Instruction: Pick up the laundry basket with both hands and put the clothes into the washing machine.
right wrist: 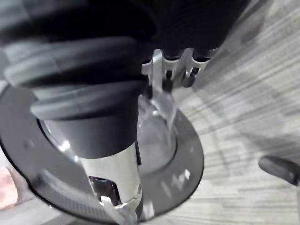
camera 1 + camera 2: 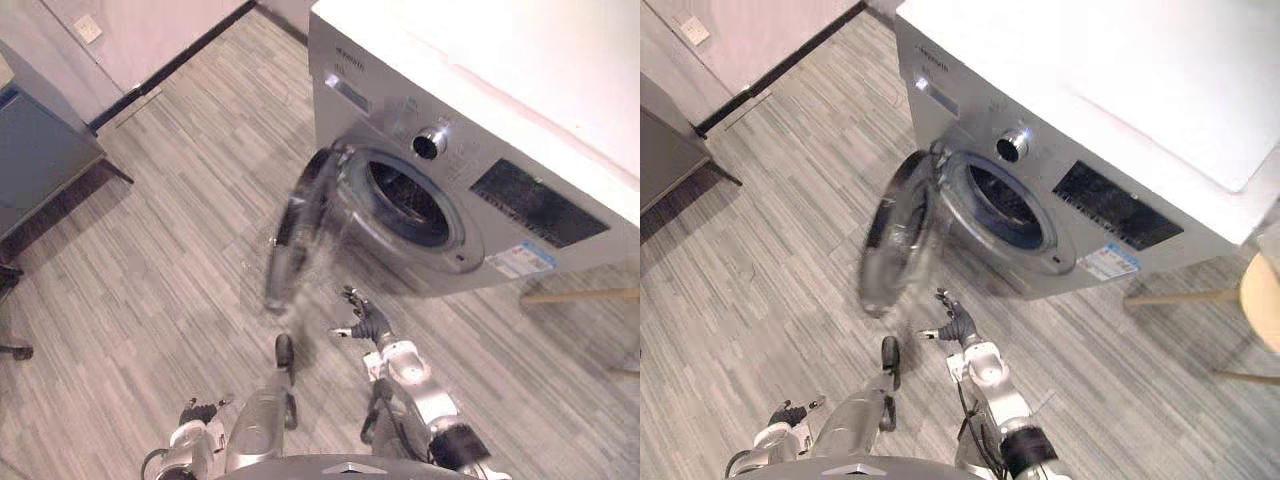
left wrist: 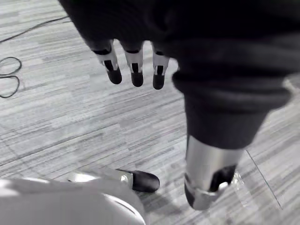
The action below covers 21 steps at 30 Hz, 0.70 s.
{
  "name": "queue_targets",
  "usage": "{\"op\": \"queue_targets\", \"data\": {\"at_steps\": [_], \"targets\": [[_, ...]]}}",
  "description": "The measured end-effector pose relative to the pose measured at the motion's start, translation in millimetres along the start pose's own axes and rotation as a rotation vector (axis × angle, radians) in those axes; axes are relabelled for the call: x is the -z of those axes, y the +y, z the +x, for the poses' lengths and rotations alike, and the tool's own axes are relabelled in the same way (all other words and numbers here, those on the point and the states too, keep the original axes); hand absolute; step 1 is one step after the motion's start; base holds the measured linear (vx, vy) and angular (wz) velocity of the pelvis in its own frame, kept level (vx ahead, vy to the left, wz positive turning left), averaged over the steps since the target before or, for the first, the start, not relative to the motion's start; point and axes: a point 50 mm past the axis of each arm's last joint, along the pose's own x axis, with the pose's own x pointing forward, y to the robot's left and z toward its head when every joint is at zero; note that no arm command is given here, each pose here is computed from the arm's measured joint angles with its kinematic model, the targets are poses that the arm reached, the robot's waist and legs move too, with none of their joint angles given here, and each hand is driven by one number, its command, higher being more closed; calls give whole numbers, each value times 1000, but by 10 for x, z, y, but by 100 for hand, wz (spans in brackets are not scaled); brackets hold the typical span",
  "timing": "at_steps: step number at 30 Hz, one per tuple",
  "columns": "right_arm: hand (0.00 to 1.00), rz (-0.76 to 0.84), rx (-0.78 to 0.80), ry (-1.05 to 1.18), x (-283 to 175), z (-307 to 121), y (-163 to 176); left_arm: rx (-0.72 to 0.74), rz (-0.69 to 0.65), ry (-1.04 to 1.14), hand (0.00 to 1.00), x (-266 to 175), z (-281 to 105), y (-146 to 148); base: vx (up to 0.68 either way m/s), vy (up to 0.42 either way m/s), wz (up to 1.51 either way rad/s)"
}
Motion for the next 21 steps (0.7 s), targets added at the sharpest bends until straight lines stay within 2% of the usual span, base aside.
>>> {"op": "queue_targets", "data": {"at_steps": [6, 11, 15, 18, 21], "targets": [[0, 60, 190, 41, 174, -190, -413, 30, 92, -75, 0, -192, 8, -96, 19, 9, -24], [0, 131, 254, 130, 438, -406, -436, 37, 119, -197, 0, -627, 32, -144, -73, 3, -57], [0, 147, 274, 181, 564, -523, -453, 10, 122, -332, 0, -1189, 33, -79, -39, -17, -67], [0, 167, 263, 184, 580, -538, -437, -45, 95, -442, 0, -1746, -10, 98, -7, -42, -65], [0, 208, 262, 192, 612, -567, -398, -97, -31, -562, 0, -2372, -171, 262, 13, -54, -33]]}}
